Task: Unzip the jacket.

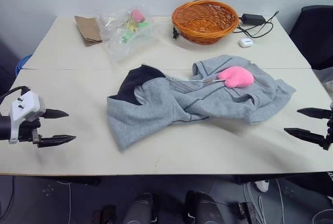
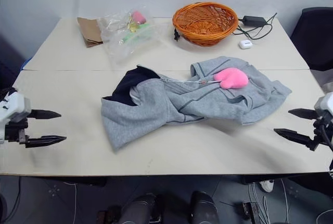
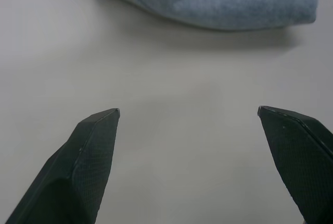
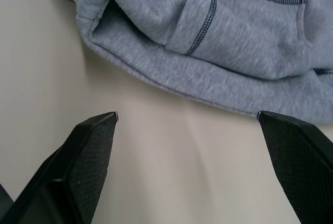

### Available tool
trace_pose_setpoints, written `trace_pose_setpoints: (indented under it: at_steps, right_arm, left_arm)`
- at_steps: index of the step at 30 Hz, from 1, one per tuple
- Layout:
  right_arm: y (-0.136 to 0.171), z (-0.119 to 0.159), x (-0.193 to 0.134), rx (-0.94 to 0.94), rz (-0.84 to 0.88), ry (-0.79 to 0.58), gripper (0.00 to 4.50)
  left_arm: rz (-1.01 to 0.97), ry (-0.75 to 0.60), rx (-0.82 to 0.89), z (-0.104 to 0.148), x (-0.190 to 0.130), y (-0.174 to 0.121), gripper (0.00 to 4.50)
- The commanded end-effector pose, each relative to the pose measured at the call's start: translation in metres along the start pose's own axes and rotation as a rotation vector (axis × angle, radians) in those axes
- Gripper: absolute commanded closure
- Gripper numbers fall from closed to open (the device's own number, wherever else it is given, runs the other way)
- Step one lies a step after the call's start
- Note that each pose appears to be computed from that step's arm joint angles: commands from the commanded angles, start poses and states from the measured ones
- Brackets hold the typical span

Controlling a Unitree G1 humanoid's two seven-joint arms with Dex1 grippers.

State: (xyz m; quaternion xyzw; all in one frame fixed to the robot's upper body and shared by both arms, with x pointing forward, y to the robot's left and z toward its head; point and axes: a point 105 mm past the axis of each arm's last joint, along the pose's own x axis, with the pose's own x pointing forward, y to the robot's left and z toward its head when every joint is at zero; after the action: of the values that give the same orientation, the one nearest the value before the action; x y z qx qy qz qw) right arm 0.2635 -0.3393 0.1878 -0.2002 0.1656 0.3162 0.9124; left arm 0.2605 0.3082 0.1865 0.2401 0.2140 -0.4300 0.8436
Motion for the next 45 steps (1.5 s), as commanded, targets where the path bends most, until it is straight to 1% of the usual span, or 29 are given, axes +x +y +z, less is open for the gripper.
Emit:
trace_pose_setpoints:
  at_steps: [1, 3, 5, 7, 10, 12, 15, 17, 19, 21, 24, 26, 28, 31, 34, 36, 39, 40, 41, 44, 45]
  right_arm:
    - [0.003, 0.007, 0.002, -0.032, 0.003, -0.022, 0.01]
    - [0.002, 0.013, 0.003, -0.018, 0.003, -0.047, 0.01]
    - [0.002, 0.022, 0.005, -0.009, 0.01, -0.072, 0.01]
    - [0.004, 0.026, 0.008, -0.036, 0.027, -0.06, 0.01]
    - [0.005, 0.026, 0.013, -0.114, 0.031, -0.005, 0.01]
    - [0.005, 0.026, 0.015, -0.161, 0.034, 0.021, 0.01]
    - [0.007, 0.025, 0.019, -0.273, 0.046, 0.077, 0.01]
    - [0.01, 0.028, 0.025, -0.372, 0.063, 0.096, 0.01]
    - [0.012, 0.031, 0.031, -0.444, 0.073, 0.098, 0.01]
    - [0.011, 0.031, 0.04, -0.557, 0.068, 0.128, 0.01]
    - [0.007, 0.024, 0.048, -0.702, 0.076, 0.187, 0.01]
    - [0.002, 0.017, 0.055, -0.783, 0.079, 0.226, 0.01]
    - [-0.002, 0.015, 0.061, -0.818, 0.07, 0.231, 0.01]
    - [-0.007, 0.017, 0.074, -0.817, 0.055, 0.2, 0.01]
    - [-0.006, 0.016, 0.087, -0.814, 0.064, 0.178, 0.0]
    - [-0.004, 0.017, 0.095, -0.805, 0.068, 0.155, 0.0]
    - [-0.001, 0.017, 0.106, -0.8, 0.076, 0.132, 0.62]
    - [0.0, 0.016, 0.108, -0.803, 0.078, 0.129, 0.93]
    - [0.0, 0.015, 0.111, -0.804, 0.079, 0.127, 1.18]
    - [0.001, 0.012, 0.116, -0.801, 0.078, 0.12, 2.2]
    - [0.002, 0.012, 0.117, -0.802, 0.078, 0.118, 2.41]
  left_arm:
    - [-0.015, -0.037, 0.004, 0.012, 0.001, -0.003, 0.0]
    - [-0.03, -0.055, -0.006, 0.017, 0.005, -0.006, 0.0]
    - [-0.076, -0.097, -0.011, 0.03, 0.012, -0.013, 0.0]
    - [-0.117, -0.135, 0.024, 0.045, 0.027, -0.022, 0.0]
    - [-0.214, -0.184, 0.104, 0.069, 0.054, -0.048, 0.0]
    - [-0.252, -0.2, 0.142, 0.079, 0.065, -0.059, 0.0]
    - [-0.306, -0.196, 0.22, 0.093, 0.083, -0.076, 0.0]
    - [-0.296, -0.177, 0.256, 0.101, 0.101, -0.08, 0.0]
    - [-0.281, -0.149, 0.287, 0.104, 0.117, -0.08, 0.0]
    - [-0.29, -0.124, 0.317, 0.106, 0.131, -0.084, 0.0]
    - [-0.291, -0.089, 0.348, 0.106, 0.147, -0.085, 0.0]
    - [-0.261, -0.034, 0.402, 0.1, 0.163, -0.082, 0.0]
    - [-0.222, 0.008, 0.455, 0.095, 0.176, -0.076, 0.0]
    - [-0.181, 0.044, 0.527, 0.091, 0.192, -0.073, 0.0]
    - [-0.153, 0.056, 0.554, 0.089, 0.2, -0.069, 0.56]
    - [-0.146, 0.056, 0.556, 0.088, 0.201, -0.067, 1.28]
    - [-0.141, 0.06, 0.548, 0.086, 0.199, -0.066, 2.1]
    - [-0.14, 0.06, 0.546, 0.085, 0.198, -0.065, 2.43]
    - [-0.138, 0.06, 0.542, 0.084, 0.197, -0.064, 2.65]
    - [-0.131, 0.062, 0.535, 0.082, 0.192, -0.063, 3.52]
    - [-0.13, 0.063, 0.535, 0.082, 0.191, -0.063, 3.77]
